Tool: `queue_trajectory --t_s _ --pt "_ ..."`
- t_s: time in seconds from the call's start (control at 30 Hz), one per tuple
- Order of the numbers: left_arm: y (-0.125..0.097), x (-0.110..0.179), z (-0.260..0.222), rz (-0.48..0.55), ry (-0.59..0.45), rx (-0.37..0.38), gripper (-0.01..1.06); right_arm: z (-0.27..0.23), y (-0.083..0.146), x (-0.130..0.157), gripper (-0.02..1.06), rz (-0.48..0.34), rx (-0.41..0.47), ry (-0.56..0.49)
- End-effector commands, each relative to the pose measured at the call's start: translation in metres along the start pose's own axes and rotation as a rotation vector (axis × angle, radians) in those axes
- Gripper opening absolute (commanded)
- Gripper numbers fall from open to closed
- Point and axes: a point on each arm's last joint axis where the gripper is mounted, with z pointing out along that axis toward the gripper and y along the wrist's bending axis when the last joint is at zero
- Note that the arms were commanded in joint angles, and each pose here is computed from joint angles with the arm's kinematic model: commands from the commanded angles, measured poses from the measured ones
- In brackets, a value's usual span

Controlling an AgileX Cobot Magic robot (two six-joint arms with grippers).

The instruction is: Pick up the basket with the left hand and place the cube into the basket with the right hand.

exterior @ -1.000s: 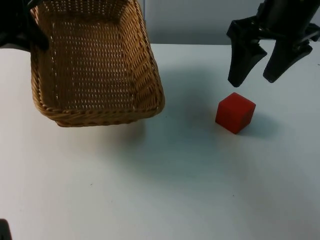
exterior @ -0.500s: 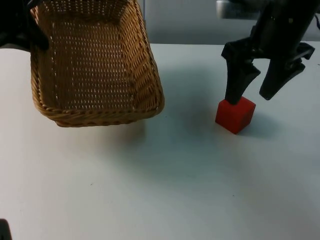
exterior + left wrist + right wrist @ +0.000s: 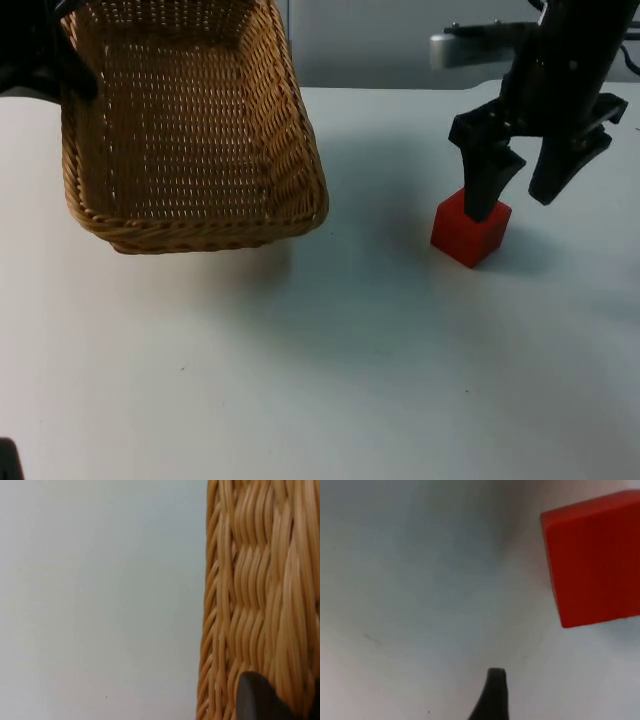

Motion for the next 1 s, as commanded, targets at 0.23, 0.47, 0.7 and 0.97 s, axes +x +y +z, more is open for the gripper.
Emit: queue_trajectory --t_s 0.23,0.47,0.7,0.97 --pt "-0.005 -0.006 -0.007 -0.016 -0.039 0.018 0.0 -0.001 0.002 -0.006 0.73 -0.018 -0.02 -0.02" --pt "-0.005 -0.006 -0.007 -0.016 -0.039 0.018 0.0 0.02 0.002 -0.009 0.71 -0.03 -0.03 0.026" --pt "-0.005 -0.006 -0.007 -0.016 -0.039 0.018 0.0 0.022 0.002 -0.01 0.71 -0.052 -0.026 0.018" --pt "-0.005 -0.006 -0.007 -0.016 -0.039 0.018 0.0 0.024 -0.002 -0.013 0.71 -0.068 0.015 0.001"
